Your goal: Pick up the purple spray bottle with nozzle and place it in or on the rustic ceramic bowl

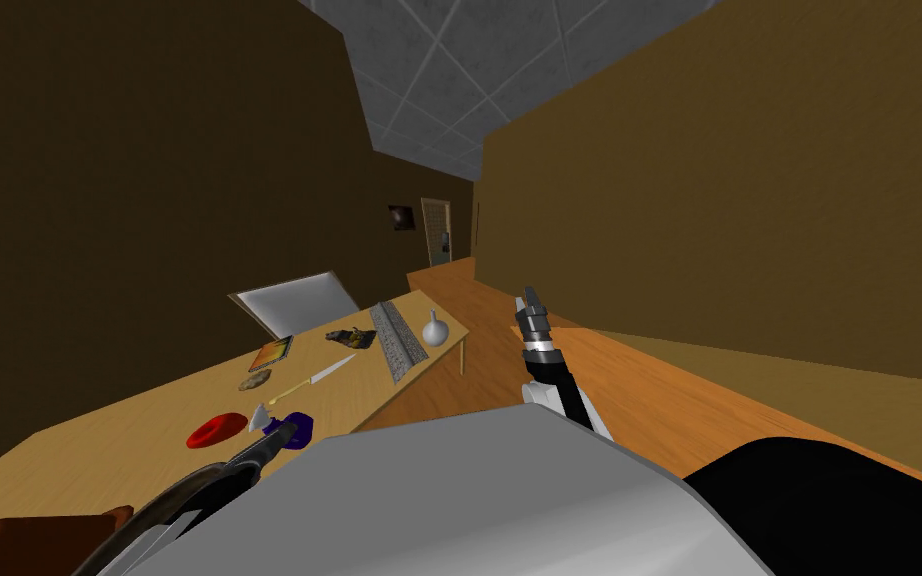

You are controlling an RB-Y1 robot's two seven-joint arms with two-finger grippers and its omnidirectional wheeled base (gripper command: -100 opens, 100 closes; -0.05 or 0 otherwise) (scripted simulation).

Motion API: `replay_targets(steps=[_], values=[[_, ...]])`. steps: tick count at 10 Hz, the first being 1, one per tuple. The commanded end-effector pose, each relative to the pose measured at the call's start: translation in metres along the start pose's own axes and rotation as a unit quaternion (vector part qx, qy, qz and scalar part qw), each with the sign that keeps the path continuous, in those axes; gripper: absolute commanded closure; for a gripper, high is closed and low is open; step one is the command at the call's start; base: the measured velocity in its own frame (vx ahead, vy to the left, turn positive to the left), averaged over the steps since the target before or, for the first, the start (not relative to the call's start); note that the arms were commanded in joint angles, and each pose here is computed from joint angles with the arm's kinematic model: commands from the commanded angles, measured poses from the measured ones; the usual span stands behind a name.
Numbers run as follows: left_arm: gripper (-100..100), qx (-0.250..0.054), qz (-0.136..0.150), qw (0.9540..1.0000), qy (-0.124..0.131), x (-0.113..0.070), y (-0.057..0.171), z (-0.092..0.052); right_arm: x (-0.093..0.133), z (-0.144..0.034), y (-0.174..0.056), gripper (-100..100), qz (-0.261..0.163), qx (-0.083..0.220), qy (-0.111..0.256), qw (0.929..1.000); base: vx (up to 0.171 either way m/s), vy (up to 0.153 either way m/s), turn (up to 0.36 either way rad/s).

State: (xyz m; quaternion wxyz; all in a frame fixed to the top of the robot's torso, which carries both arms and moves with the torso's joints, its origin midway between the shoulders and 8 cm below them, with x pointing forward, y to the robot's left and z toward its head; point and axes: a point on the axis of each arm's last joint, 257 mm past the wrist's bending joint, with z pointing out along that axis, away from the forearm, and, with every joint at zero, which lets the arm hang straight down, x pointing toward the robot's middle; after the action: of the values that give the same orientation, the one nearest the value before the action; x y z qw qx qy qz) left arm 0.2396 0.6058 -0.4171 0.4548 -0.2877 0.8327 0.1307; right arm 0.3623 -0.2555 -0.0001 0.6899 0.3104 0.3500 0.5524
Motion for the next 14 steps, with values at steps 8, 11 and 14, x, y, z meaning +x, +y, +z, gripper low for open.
replay_targets(steps=[8, 11, 14], values=[[100, 0.017, 0.010, 0.9998, 0.000, 0.004, 0.005, -0.022, 0.000, 0.000, 0.000, 0, 0.000, 0.000, 0.000, 1.0000, 0.041, -0.014, 0.056], [0, 0.020, 0.011, 0.9997, 0.001, 0.004, 0.005, -0.026, 0.000, 0.000, 0.000, 0, 0.000, 0.000, 0.000, 1.0000, 0.038, -0.014, 0.045], [100, 0.036, 0.012, 0.9992, -0.011, 0.004, -0.008, -0.027, 0.000, 0.000, 0.000, 0, 0.000, 0.000, 0.000, 1.0000, -0.164, -0.031, 0.008]])
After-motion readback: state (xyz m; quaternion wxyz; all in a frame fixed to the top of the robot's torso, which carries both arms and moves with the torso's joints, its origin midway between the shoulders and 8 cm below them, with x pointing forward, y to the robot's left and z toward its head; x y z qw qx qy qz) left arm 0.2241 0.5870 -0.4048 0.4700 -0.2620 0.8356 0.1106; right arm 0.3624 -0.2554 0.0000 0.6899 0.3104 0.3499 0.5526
